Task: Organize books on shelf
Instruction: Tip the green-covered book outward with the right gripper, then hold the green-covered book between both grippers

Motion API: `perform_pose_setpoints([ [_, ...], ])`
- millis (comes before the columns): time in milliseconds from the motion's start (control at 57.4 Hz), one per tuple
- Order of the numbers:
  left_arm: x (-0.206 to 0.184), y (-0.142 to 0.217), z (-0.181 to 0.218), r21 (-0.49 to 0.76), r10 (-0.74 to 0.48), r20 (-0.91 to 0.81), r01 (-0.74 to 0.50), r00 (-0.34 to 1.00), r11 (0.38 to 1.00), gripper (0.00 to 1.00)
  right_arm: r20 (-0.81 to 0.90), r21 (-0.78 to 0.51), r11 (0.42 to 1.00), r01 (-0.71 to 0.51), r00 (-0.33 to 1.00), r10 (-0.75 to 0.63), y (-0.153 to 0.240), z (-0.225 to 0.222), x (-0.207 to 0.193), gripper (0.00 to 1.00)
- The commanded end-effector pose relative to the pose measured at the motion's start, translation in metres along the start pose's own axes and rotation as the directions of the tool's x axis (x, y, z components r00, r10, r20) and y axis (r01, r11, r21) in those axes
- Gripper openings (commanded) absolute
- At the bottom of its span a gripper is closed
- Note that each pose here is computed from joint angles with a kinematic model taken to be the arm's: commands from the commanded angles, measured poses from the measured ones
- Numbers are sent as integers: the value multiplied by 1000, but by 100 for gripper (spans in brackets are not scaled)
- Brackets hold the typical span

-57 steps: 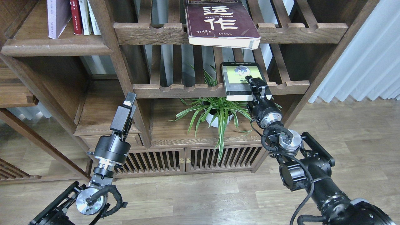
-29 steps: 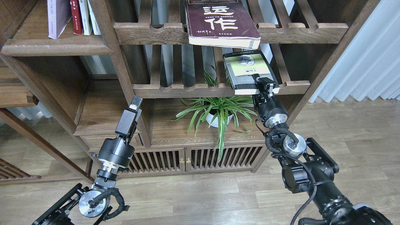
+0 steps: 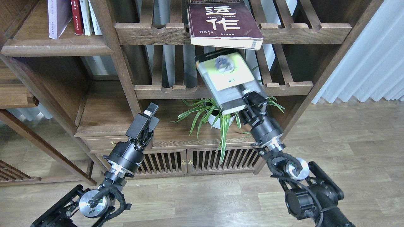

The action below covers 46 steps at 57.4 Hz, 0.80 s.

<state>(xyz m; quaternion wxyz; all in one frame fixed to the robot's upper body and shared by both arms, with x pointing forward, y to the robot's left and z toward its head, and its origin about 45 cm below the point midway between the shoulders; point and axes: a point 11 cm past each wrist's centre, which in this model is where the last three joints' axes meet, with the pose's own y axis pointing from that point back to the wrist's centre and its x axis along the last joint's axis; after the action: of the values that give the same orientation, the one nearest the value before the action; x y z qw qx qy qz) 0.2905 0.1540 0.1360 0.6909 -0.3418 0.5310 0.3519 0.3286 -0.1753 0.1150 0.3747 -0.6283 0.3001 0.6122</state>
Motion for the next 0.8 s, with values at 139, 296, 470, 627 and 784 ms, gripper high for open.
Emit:
perform_pose_setpoints([
  [139,4,4,-10,43,14,0,-14,1000,999,99,17,-94,996,-11,1000,13,17,35,5,5],
  [296,7,7,-18,59,25,-10,-24,1000,998,99,26,-137,991,-5,1000,9,19,52,3,5],
  [470,7,6,-21,49,25,-24,-23,999,999,99,28,-182,983,-25,999,31,23,68,10,5],
  [627,6,3,-28,42,18,-44,-16,999,999,99,2,-226,973,-37,999,38,23,80,12,5],
  [784,12,5,-29,43,39,-45,-37,998,998,98,16,-237,971,-9,1000,13,18,88,6,5],
])
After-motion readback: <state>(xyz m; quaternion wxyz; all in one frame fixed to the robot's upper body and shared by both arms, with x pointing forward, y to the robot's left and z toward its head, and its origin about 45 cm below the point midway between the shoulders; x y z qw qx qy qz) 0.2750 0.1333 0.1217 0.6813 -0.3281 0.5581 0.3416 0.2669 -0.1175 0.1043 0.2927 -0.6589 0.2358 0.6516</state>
